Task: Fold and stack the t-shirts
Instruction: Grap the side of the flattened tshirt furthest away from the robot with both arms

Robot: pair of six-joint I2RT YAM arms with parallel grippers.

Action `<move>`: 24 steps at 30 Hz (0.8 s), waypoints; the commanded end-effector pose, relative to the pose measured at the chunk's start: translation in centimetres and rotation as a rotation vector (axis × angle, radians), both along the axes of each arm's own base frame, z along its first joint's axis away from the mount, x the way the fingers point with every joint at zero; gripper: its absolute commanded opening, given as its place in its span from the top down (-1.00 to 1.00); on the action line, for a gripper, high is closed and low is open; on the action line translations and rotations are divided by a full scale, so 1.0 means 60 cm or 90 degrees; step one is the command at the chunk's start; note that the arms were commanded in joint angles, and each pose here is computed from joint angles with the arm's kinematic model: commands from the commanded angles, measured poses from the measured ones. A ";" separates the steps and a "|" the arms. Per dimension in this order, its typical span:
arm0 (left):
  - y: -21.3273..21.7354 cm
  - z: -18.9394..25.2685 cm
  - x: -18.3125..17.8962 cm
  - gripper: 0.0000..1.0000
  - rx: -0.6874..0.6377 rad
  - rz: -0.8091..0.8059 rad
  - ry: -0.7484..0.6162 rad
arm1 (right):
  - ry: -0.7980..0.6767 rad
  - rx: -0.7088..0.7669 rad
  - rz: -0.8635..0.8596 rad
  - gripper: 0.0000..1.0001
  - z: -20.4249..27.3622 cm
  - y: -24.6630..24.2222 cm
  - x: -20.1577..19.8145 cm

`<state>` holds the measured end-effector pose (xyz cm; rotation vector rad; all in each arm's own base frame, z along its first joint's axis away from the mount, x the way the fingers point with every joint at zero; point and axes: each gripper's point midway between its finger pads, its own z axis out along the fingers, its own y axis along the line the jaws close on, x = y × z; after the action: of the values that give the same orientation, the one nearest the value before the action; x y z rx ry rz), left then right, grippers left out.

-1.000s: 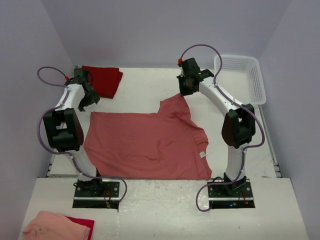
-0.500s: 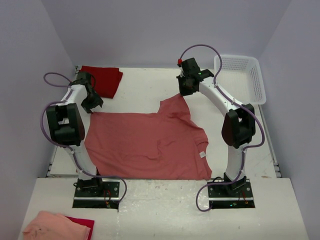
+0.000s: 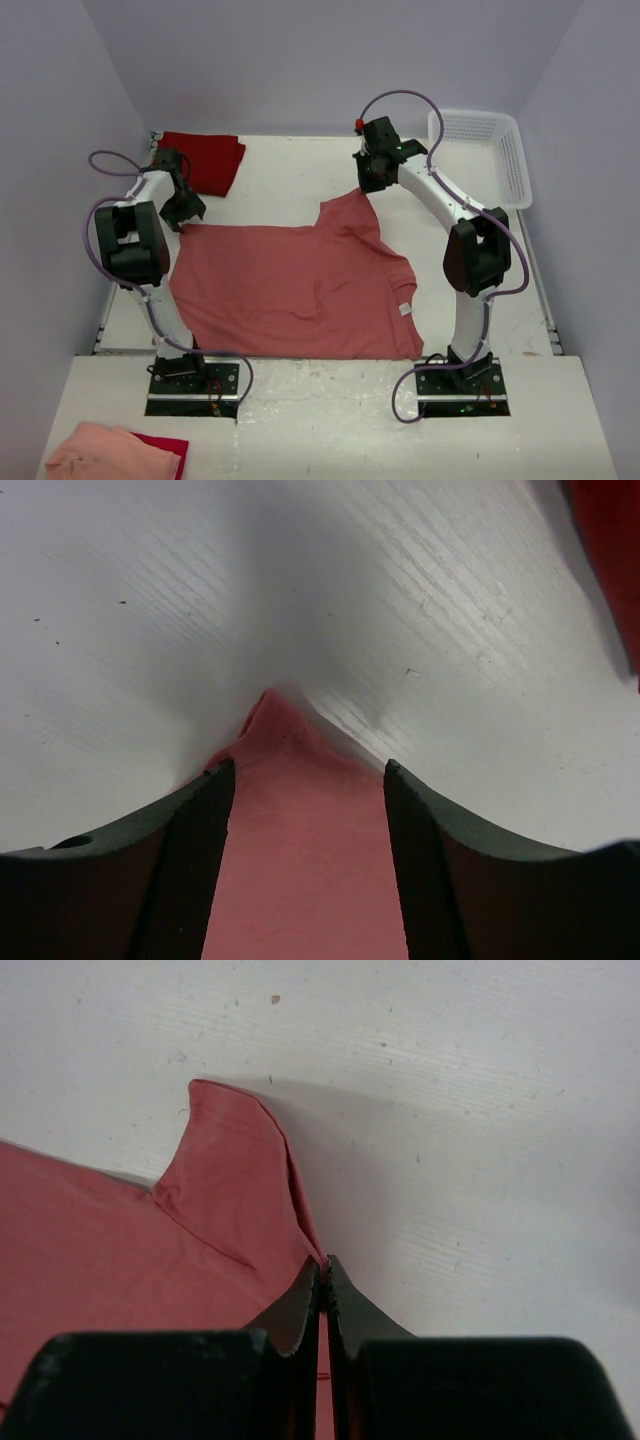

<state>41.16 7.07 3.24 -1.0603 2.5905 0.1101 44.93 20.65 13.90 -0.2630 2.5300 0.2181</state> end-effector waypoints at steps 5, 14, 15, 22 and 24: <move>0.047 -0.012 0.007 -0.27 0.031 0.044 0.000 | -0.016 0.011 0.015 1.00 0.029 0.000 -0.007; 0.050 -0.025 0.021 -0.17 0.027 0.047 0.004 | -0.014 0.026 0.023 1.00 0.031 0.006 -0.010; 0.050 -0.026 0.022 -0.13 0.025 0.047 0.003 | -0.014 0.027 0.024 1.00 0.031 0.006 -0.011; 0.048 -0.015 0.030 0.07 0.021 0.039 -0.013 | -0.008 0.025 0.023 1.00 0.023 0.006 -0.011; 0.047 -0.009 0.031 0.10 0.021 0.038 -0.014 | -0.009 0.026 0.024 1.00 0.023 0.008 -0.011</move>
<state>41.52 9.49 1.65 -1.1217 2.5795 0.1769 44.60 21.05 13.70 -0.2761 2.5399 0.2512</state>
